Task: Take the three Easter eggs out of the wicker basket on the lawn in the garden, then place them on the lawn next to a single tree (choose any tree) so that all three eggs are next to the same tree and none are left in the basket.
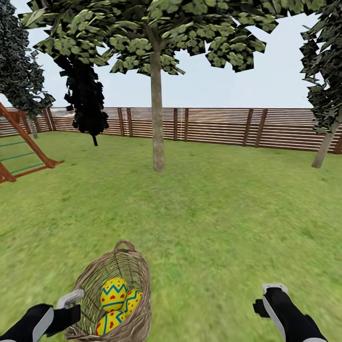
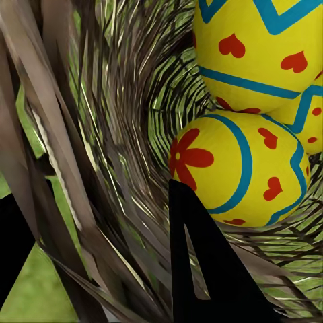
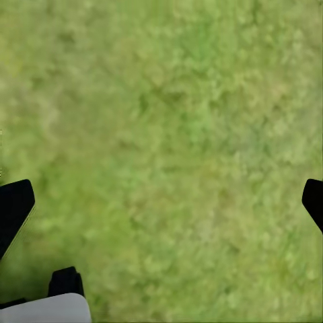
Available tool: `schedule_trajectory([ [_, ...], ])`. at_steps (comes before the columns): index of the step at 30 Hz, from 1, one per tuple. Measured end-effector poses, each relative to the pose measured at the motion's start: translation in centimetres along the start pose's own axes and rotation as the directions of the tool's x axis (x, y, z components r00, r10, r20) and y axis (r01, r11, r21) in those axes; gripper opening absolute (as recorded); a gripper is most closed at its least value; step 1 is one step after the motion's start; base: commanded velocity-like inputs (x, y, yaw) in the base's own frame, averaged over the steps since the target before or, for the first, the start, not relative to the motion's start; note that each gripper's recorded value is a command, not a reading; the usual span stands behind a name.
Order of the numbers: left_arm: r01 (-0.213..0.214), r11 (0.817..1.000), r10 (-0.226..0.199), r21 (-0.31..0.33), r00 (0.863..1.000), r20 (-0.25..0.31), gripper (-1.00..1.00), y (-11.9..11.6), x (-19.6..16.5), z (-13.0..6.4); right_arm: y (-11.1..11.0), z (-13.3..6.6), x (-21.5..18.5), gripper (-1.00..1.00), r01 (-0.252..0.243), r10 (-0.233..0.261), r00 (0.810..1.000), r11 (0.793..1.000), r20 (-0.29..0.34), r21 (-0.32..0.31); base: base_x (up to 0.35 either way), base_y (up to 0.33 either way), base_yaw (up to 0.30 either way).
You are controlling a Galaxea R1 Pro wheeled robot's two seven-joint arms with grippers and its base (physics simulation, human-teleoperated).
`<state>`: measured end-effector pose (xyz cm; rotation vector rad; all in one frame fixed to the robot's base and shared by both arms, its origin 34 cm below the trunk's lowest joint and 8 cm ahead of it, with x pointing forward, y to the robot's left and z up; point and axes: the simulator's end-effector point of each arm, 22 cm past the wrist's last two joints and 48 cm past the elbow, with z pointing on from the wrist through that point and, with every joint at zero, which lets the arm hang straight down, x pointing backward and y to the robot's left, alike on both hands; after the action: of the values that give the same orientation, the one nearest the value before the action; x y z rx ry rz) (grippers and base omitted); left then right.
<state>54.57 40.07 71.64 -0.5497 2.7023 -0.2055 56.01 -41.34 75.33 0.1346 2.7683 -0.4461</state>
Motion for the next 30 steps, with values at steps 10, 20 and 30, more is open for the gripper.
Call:
schedule_trajectory([
  [10,0.0,1.0,0.0,0.001,1.0,-0.001,-1.0,-0.08,0.05,0.03,-0.17,0.01,-0.01,1.0,0.0,0.0,1.0,1.0,0.0,0.004,0.329,0.0,0.078],
  [20,0.001,1.0,-0.001,0.001,1.0,0.002,-1.0,-0.01,-0.04,0.0,-0.16,0.01,0.0,1.0,0.0,0.0,1.0,1.0,0.0,0.003,0.329,0.0,0.001],
  [30,0.0,1.0,0.0,0.001,1.0,0.003,-1.0,-0.03,-0.06,0.01,-0.31,0.04,0.0,1.0,-0.003,0.003,1.0,1.0,0.0,0.003,0.329,0.0,0.0],
])
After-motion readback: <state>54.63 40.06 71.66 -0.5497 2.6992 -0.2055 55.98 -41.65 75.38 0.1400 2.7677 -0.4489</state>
